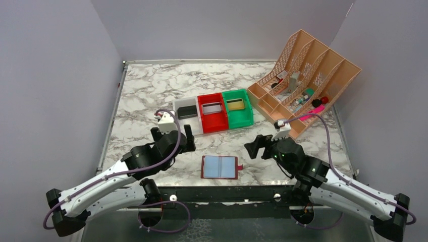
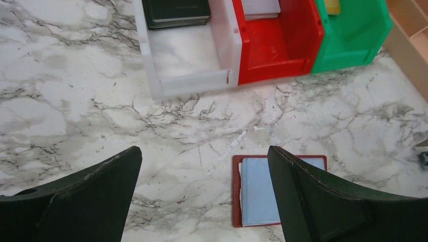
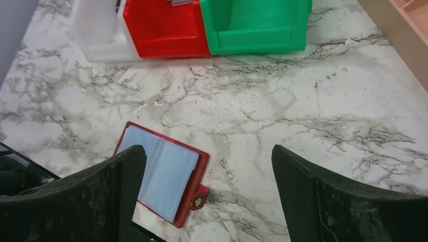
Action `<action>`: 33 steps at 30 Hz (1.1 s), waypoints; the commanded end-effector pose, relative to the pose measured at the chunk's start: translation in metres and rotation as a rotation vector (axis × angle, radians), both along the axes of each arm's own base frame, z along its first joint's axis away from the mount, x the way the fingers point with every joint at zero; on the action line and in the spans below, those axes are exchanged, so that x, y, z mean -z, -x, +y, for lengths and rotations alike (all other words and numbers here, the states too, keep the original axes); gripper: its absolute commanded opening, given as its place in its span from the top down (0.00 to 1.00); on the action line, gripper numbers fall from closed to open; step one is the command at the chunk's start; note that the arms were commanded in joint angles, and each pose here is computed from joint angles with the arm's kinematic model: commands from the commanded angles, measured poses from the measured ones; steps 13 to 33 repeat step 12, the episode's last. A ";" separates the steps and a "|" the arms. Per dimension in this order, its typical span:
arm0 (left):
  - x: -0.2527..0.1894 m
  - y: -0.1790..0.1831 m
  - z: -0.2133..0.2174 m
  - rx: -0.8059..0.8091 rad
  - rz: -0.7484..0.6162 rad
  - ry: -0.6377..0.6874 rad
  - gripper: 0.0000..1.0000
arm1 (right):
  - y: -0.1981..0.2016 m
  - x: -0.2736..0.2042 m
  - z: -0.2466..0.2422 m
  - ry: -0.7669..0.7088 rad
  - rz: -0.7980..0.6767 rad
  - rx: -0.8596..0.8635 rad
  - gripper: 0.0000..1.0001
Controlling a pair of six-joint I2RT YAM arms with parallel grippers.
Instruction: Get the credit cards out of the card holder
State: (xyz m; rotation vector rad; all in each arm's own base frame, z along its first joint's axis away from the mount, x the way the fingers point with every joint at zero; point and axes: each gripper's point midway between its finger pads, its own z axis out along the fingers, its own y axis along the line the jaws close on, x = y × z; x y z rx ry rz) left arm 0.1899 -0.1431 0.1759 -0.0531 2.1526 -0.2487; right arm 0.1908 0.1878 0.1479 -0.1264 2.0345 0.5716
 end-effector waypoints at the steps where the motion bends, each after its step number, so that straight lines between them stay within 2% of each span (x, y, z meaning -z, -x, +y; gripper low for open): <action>1: -0.014 0.000 0.031 -0.072 -0.078 -0.025 0.01 | 0.002 -0.004 -0.014 -0.015 -0.082 0.009 0.00; 8: -0.014 0.000 0.037 -0.093 -0.096 -0.021 0.01 | 0.001 -0.015 -0.022 -0.085 -0.154 0.034 0.00; 33: -0.014 -0.001 0.036 -0.093 -0.091 -0.032 0.01 | 0.000 -0.010 -0.020 -0.077 -0.142 0.033 0.00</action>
